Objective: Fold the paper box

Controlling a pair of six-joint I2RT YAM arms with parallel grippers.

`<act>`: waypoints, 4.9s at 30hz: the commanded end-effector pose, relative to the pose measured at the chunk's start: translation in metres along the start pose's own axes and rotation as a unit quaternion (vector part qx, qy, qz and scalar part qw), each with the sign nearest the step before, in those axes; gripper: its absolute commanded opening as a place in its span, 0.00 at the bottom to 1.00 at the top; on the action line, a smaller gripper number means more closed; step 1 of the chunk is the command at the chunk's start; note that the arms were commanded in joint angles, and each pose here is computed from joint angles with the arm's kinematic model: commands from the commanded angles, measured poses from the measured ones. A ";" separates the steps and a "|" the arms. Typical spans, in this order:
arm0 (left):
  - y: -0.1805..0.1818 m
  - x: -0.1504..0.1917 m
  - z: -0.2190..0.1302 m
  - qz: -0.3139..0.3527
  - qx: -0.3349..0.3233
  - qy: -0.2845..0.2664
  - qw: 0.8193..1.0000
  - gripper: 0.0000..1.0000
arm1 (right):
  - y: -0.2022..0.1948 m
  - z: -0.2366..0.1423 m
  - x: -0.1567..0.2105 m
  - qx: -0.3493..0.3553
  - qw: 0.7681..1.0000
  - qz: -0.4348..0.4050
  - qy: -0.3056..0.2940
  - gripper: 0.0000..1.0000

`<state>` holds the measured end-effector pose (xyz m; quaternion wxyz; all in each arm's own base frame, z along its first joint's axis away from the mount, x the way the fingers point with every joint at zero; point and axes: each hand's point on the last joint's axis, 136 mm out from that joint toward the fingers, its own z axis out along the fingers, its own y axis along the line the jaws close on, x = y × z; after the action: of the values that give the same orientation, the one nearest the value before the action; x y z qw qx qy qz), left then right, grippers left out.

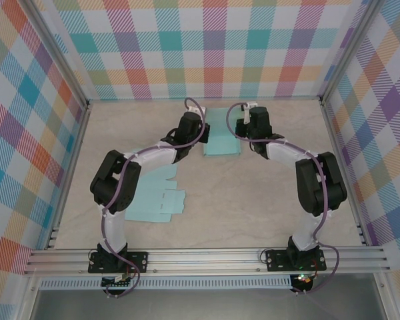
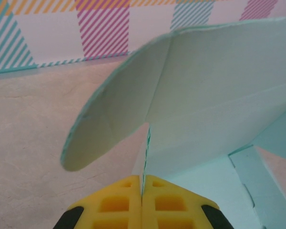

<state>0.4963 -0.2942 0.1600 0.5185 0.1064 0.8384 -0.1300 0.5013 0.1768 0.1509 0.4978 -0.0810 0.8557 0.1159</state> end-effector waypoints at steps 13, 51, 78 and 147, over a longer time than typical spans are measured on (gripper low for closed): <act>-0.005 0.009 -0.005 -0.059 -0.044 -0.053 0.996 0.05 | 0.024 0.003 0.016 -0.056 0.996 0.074 -0.014 0.06; -0.007 0.096 -0.028 -0.099 -0.061 0.008 0.993 0.05 | 0.051 -0.018 0.093 -0.036 0.997 0.064 0.029 0.07; -0.008 0.138 -0.045 -0.133 -0.060 0.040 0.989 0.06 | 0.047 -0.034 0.137 -0.011 0.997 0.057 0.047 0.07; -0.017 0.140 -0.154 -0.094 -0.038 0.051 0.994 0.90 | 0.045 -0.078 0.155 -0.005 0.996 0.039 0.078 0.52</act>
<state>0.3142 -0.2636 0.0947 0.4648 0.0078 0.8720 -0.1536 0.3683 0.2011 0.0678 0.4576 -0.0468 0.8758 0.1463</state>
